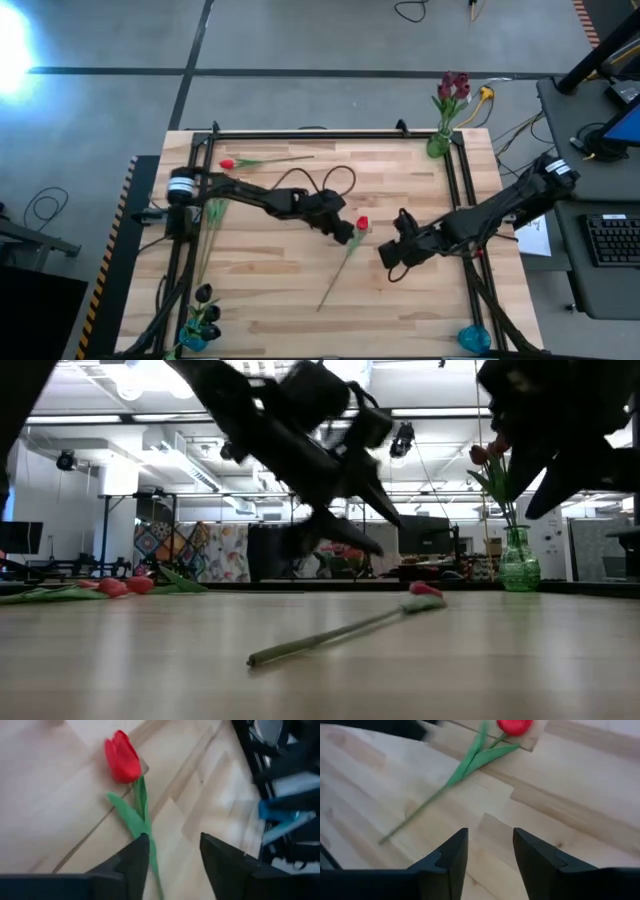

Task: Sort flowers into vase by color
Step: Put the red tulip into the right blue vase

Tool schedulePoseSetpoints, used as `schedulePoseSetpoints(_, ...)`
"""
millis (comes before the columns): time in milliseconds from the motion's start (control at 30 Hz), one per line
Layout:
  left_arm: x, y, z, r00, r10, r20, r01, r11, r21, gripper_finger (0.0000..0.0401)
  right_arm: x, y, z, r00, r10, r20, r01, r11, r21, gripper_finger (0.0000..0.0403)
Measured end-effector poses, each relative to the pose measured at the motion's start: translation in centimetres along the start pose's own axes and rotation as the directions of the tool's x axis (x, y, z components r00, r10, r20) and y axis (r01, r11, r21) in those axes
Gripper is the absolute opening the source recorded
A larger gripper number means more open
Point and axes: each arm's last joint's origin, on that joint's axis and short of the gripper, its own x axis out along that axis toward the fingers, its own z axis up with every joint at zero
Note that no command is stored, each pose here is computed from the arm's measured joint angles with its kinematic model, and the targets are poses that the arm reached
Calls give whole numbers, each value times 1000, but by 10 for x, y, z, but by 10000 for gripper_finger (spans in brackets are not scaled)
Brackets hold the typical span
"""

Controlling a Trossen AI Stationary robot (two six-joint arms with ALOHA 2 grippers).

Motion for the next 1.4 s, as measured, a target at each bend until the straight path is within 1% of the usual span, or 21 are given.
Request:
schedulePoseSetpoints(67, -20, -3, 2, 1000, 26, 1, -26, 999, 37, 182, 7, 2, 0, 1000, -9, 3, 8, 999, 51, 159)
schedulePoseSetpoints(133, -41, -4, 3, 998, 62, 16, -63, 995, 73, 194, 16, 4, 0, 1000, -16, 7, 15, 997, 72, 168)
schedulePoseSetpoints(233, -73, -6, 4, 990, 125, 71, -133, 984, 121, 200, 30, 7, 4, 1000, -16, 21, 14, 995, 100, 174)
schedulePoseSetpoints(300, -93, -6, 3, 978, 167, 122, -185, 971, 154, 200, 41, 10, 10, 999, -10, 35, 5, 989, 148, 175)
schedulePoseSetpoints(367, -111, -7, 3, 971, 165, 171, -196, 964, 178, 198, 51, 11, 17, 999, -11, 52, 0, 977, 213, 172)
schedulePoseSetpoints(433, -125, -8, 1, 970, 147, 195, -187, 961, 205, 195, 61, 12, 24, 998, -15, 68, -4, 963, 270, 168)
schedulePoseSetpoints(533, -142, -9, -3, 968, 119, 222, -174, 954, 245, 190, 77, 9, 36, 996, -43, 82, 10, 934, 357, 159)
schedulePoseSetpoints(600, -149, -7, -8, 968, 115, 222, -172, 950, 261, 187, 85, 5, 43, 995, -68, 73, 33, 915, 402, 152)
schedulePoseSetpoints(667, -157, -3, -13, 969, 125, 213, -183, 943, 277, 184, 95, 3, 49, 996, -70, 61, 36, 897, 440, 144)
schedulePoseSetpoints(733, -165, 2, -19, 969, 125, 214, -186, 938, 294, 181, 102, 1, 55, 996, -70, 57, 36, 886, 463, 136)
schedulePoseSetpoints(867, -180, 15, -34, 969, 129, 210, -193, 928, 319, 176, 114, 4, 64, 997, -15, 81, -28, 862, 506, 119)
schedulePoseSetpoints(967, -190, 26, -46, 969, 126, 211, -192, 924, 330, 173, 122, 1, 66, 997, -31, 75, -15, 833, 553, 104)
schedulePoseSetpoints(1033, -195, 33, -53, 972, 117, 204, -182, 923, 338, 173, 125, 0, 65, 996, -41, 74, -9, 821, 570, 93)
schedulePoseSetpoints(1133, -202, 41, -62, 973, 102, 205, -171, 920, 353, 173, 128, -1, 64, 996, -51, 72, 1, 824, 567, 72)
schedulePoseSetpoints(1300, -212, 49, -74, 983, 50, 174, -120, 899, 421, 173, 127, -1, 64, 996, -49, 69, 10, 880, 475, 32)
schedulePoseSetpoints(1400, -219, 50, -78, 987, 12, 162, -87, 881, 465, 173, 122, 2, 66, 997, -20, 80, -19, 890, 455, 14)
